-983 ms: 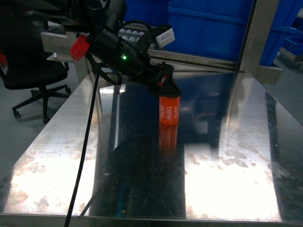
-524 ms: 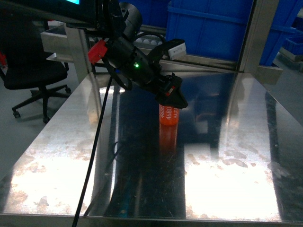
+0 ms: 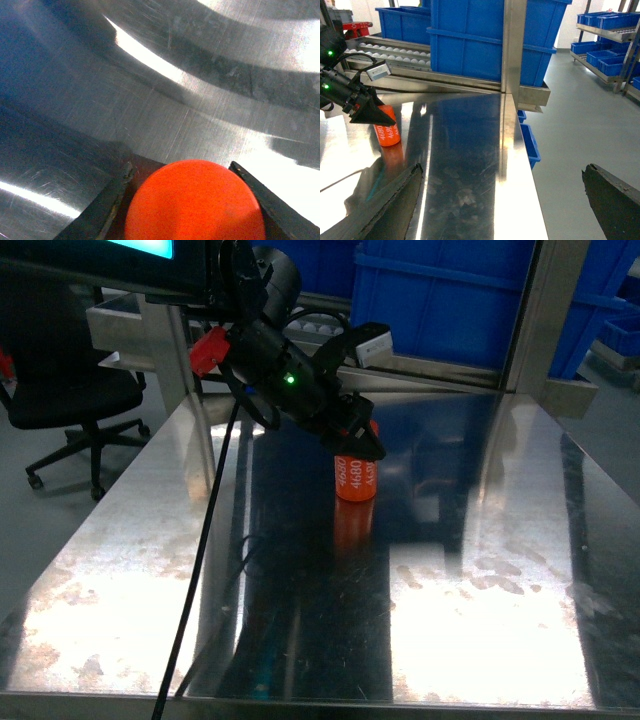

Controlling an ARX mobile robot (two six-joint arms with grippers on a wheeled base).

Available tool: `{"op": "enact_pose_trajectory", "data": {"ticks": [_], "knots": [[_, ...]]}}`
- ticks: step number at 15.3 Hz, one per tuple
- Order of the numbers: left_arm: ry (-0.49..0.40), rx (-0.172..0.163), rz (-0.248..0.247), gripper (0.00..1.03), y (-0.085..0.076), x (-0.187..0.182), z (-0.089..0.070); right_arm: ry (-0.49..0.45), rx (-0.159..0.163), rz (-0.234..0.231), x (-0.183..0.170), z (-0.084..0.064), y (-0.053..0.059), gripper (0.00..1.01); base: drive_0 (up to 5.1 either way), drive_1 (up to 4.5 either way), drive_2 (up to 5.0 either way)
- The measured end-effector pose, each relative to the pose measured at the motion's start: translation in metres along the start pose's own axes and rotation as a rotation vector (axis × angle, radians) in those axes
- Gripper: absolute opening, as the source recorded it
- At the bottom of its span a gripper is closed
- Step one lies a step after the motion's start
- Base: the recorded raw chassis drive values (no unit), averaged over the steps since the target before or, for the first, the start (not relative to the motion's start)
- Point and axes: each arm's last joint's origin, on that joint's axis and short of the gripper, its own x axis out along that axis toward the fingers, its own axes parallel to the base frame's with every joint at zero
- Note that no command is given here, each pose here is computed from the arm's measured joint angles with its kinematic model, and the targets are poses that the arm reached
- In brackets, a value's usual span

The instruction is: Pick capacitor and pack into box

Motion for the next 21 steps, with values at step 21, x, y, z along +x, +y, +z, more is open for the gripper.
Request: {"op": "enact_pose_trajectory", "data": {"ticks": [21], "knots": [[-0.621, -0.402, 1.071, 0.44, -0.167, -0.226, -0.091, 0.000, 0.000, 0.000, 0.000, 0.000, 0.000, 0.98, 0.0, 0.00, 0.0]]}}
